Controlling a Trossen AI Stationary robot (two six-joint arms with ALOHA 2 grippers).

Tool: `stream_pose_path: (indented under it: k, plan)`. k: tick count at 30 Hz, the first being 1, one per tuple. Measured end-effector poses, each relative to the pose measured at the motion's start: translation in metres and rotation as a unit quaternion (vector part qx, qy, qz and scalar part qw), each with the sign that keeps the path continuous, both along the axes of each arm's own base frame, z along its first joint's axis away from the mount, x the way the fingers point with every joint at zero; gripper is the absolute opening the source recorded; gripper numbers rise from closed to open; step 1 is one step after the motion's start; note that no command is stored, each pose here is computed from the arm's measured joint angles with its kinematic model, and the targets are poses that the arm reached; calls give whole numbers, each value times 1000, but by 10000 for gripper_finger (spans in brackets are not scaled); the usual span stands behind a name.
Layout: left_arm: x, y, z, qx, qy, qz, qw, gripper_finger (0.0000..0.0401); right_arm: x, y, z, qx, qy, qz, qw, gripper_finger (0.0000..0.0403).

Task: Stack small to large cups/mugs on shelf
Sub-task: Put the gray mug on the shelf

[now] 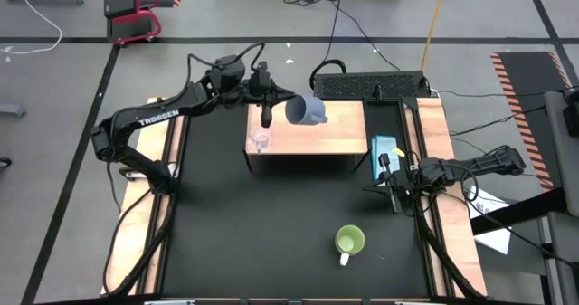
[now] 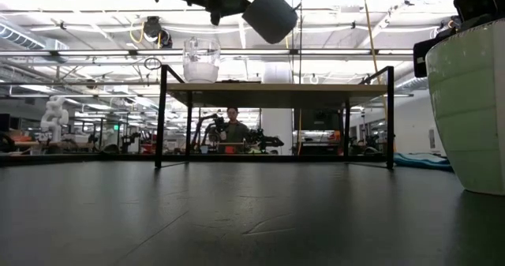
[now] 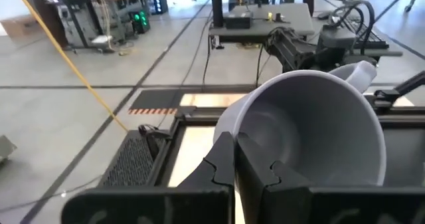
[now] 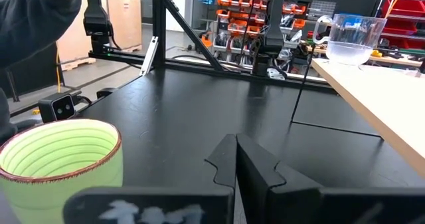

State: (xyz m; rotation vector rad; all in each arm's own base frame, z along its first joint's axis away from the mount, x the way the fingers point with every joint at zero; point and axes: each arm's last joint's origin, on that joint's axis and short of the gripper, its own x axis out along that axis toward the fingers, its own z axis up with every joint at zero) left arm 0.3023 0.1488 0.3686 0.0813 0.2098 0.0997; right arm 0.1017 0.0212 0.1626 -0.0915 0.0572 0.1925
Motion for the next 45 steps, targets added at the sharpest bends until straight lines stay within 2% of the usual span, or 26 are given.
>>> stream_pose_path:
  k: [4,11,16,18,25,32,45]
  plan:
    - [-2,-2,-1,-20,34,-11,999,0,0,0,0,0,0,0,1000,0]
    - [1,-15,7,-15,69,-24,997,0,0,0,0,-2,-1,0,1000,0]
    - [13,-19,4,-11,125,-21,992,0,0,0,0,-2,-2,0,1000,0]
    - [22,-21,6,-2,127,-29,991,0,0,0,0,-1,-2,0,1000,0]
    - [41,-11,3,-9,204,-26,979,0,1,0,-1,1,4,0,1000,0]
    - [53,-6,2,-2,235,-31,971,0,1,0,-1,2,9,0,1000,0]
    - [40,-10,16,15,274,-56,960,0,2,0,-2,1,15,0,1000,0]
